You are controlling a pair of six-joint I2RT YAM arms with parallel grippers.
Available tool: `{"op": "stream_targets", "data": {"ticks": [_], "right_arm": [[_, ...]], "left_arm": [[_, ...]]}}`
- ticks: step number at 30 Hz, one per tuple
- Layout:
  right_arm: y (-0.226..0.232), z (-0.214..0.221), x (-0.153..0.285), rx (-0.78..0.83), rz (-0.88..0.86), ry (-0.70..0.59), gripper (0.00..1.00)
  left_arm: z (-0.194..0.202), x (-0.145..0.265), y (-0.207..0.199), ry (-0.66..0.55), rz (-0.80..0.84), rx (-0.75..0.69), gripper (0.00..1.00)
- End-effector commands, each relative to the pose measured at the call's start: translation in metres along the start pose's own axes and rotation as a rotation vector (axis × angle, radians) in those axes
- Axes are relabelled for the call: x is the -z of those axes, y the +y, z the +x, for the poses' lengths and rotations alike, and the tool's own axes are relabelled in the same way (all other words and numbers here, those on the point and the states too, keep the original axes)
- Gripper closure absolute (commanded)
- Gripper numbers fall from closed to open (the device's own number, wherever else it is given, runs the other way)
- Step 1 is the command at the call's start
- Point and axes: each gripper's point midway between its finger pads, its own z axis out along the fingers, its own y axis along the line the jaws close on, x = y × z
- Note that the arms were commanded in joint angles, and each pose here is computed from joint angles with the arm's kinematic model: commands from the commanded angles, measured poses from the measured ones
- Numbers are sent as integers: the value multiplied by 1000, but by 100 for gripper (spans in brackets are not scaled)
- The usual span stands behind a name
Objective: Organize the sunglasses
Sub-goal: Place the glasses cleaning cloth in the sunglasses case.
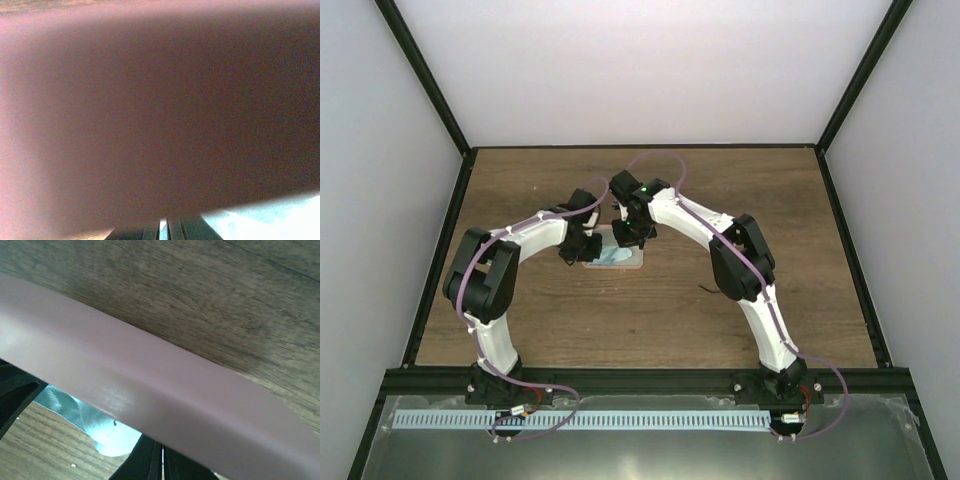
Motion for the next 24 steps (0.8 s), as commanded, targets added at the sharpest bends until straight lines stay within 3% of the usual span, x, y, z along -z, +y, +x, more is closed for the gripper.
{"op": "stream_targets", "data": {"ticks": [1, 24], "right_arm": [[-11, 1, -5, 14, 56, 4, 99], [-25, 28, -21, 0, 90, 85, 99]], "left_arm": [[-2, -6, 5, -5, -13, 14, 96], [-1, -8, 7, -1, -26, 20, 95]]}}
